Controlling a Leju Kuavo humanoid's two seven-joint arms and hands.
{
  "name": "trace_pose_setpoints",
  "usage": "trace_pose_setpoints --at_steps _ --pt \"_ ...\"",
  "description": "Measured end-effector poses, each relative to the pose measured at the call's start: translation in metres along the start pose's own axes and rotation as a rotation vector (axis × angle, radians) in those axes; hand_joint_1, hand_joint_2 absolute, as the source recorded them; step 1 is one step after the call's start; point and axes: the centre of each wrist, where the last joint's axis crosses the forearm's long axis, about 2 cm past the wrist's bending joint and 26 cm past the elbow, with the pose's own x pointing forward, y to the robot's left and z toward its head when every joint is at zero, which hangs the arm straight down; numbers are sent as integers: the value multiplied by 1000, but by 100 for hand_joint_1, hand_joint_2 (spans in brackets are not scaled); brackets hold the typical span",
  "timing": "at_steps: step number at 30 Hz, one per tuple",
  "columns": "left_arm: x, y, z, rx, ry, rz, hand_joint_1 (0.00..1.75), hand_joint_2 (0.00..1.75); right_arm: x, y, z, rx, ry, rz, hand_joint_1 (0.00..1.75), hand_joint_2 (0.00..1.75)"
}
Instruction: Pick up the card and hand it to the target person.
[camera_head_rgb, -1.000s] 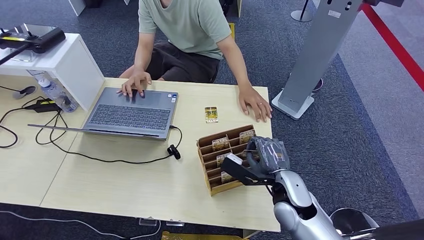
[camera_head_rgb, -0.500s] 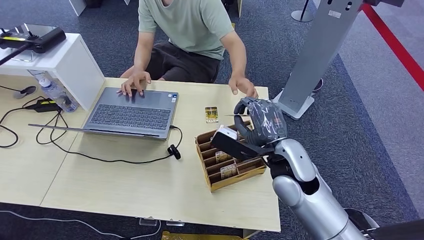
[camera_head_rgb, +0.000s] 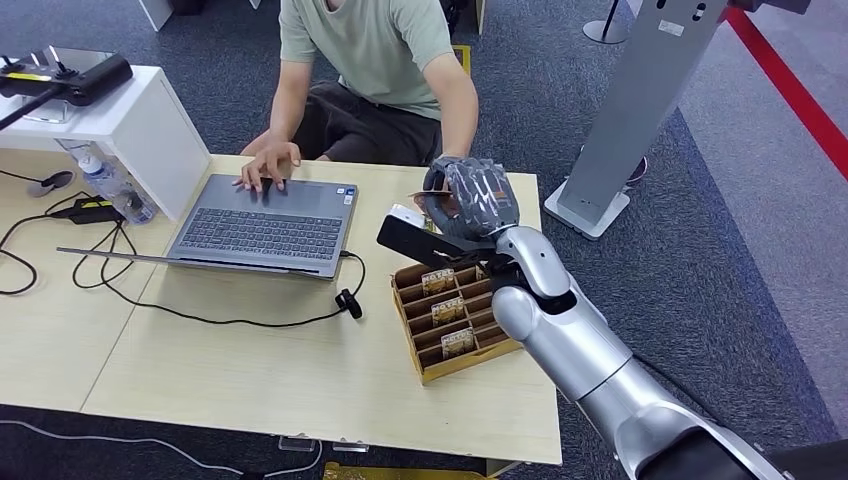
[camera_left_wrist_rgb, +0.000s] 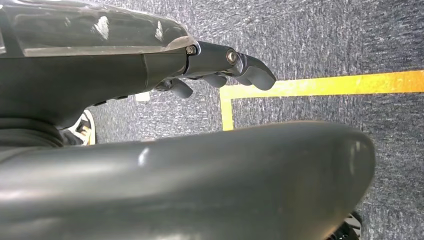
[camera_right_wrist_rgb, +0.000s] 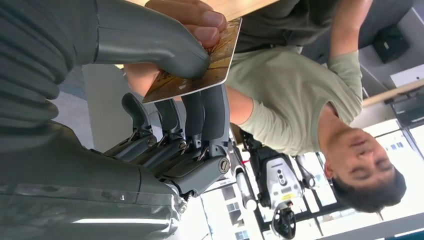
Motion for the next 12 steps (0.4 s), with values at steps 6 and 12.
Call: trace_pose_setpoints --at_steps 6,12 --pt "0 0 0 -1 1 1 0 0 2 16 -4 46 17 15 34 175" --pt "-1 0 0 -12 9 -8 0 0 -1 26 -5 83 42 29 0 175"
